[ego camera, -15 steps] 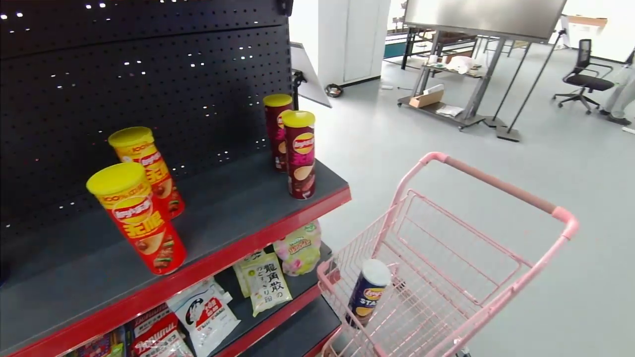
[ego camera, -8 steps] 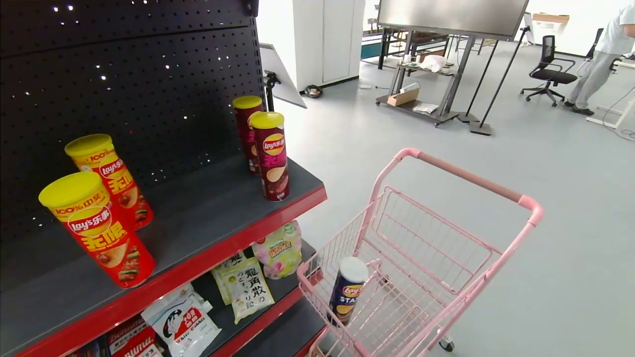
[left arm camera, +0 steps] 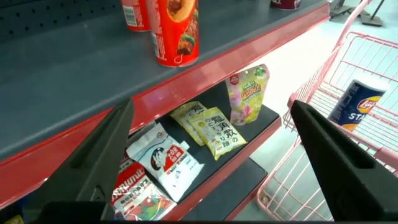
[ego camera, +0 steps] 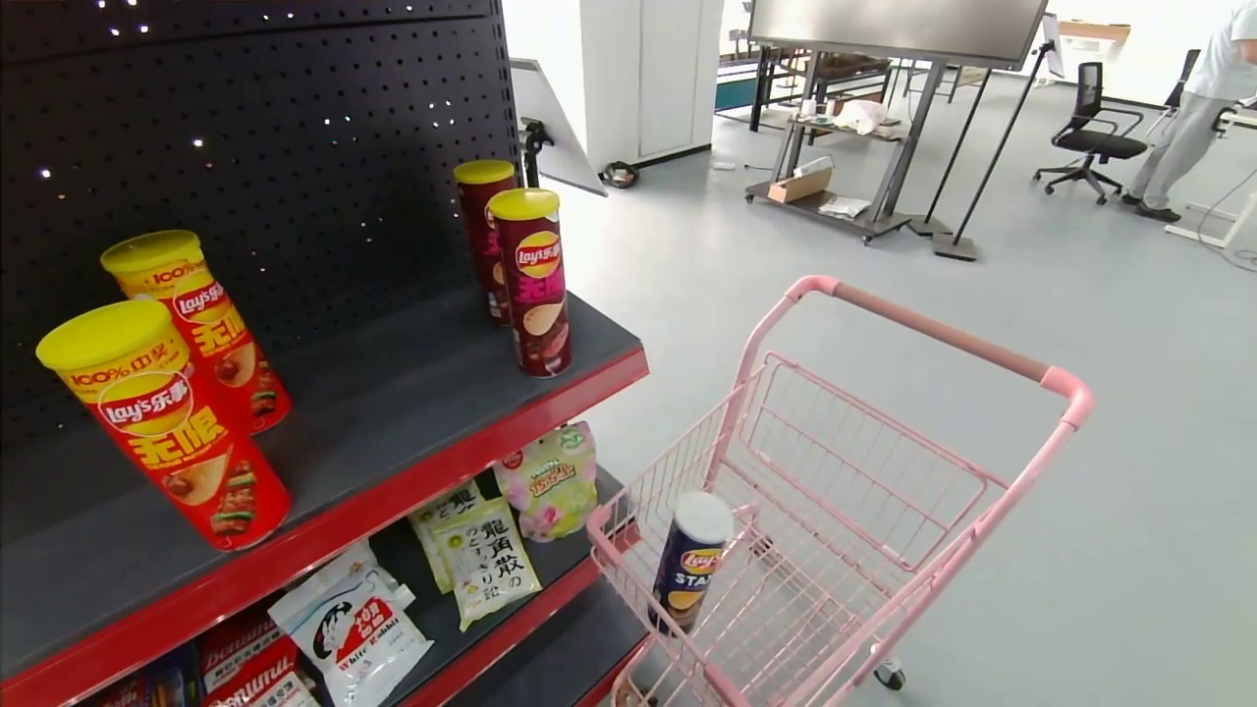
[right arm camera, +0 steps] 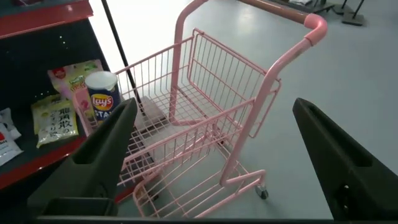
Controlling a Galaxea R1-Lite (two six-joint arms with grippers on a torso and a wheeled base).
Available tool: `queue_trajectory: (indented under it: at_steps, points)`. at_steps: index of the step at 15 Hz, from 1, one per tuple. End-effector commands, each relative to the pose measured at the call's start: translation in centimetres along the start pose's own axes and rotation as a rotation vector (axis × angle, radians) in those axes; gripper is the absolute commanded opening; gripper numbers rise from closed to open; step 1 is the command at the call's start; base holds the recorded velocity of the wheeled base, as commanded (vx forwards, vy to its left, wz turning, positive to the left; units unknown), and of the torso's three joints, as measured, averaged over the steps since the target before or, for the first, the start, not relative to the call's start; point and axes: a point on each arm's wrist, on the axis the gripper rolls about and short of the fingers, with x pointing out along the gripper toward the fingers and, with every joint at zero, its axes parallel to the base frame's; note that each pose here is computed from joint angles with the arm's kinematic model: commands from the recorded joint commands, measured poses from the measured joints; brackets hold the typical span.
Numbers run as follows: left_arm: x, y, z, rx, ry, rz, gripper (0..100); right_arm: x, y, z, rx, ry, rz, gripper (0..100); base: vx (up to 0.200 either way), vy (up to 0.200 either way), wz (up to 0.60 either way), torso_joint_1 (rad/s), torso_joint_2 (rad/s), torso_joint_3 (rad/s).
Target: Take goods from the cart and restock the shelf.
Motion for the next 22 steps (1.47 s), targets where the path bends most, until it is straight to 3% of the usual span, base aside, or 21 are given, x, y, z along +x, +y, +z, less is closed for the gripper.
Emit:
queue_trajectory:
  at_steps: [1,11,17,18,19,20,21,22]
  points:
    - [0.0,0.0,0.0,0.0,0.0,0.0,100,0.0,0.0,0.0,0.0,0.001,0.001,100,0.0,0.0,0.0,-0.144,0.33,0.198]
    - [0.0,0.0,0.0,0.0,0.0,0.0,100,0.0,0.0,0.0,0.0,0.001,0.001,100,0.0,0.0,0.0,-0.141,0.35,0.214]
    - [0.0,0.0,0.0,0.0,0.0,0.0,100,0.0,0.0,0.0,-0.008,0.001,-0.005,100,0.0,0.0,0.0,-0.011,0.03,0.019]
    - [0.0,0.0,0.0,0.0,0.0,0.0,100,-0.1,0.0,1.0,-0.032,-0.021,0.018,100,0.0,0.0,0.0,0.0,0.0,0.0]
    - [0.0,0.0,0.0,0.0,0.0,0.001,100,0.9,0.0,7.9,0.015,-0.008,0.057,100,0.0,0.0,0.0,0.0,0.0,0.0]
    - [0.0,0.0,0.0,0.0,-0.002,0.0,100,3.5,0.0,14.1,0.141,0.005,0.08,100,0.0,0.0,0.0,0.0,0.0,0.0]
    - [0.0,0.0,0.0,0.0,0.0,0.001,100,6.7,0.2,17.4,0.204,0.058,0.164,100,0.0,0.0,0.0,0.0,0.0,0.0]
    - [0.0,0.0,0.0,0.0,0.0,0.001,100,8.7,0.4,17.8,0.214,0.108,0.208,100,0.0,0.0,0.0,0.0,0.0,0.0]
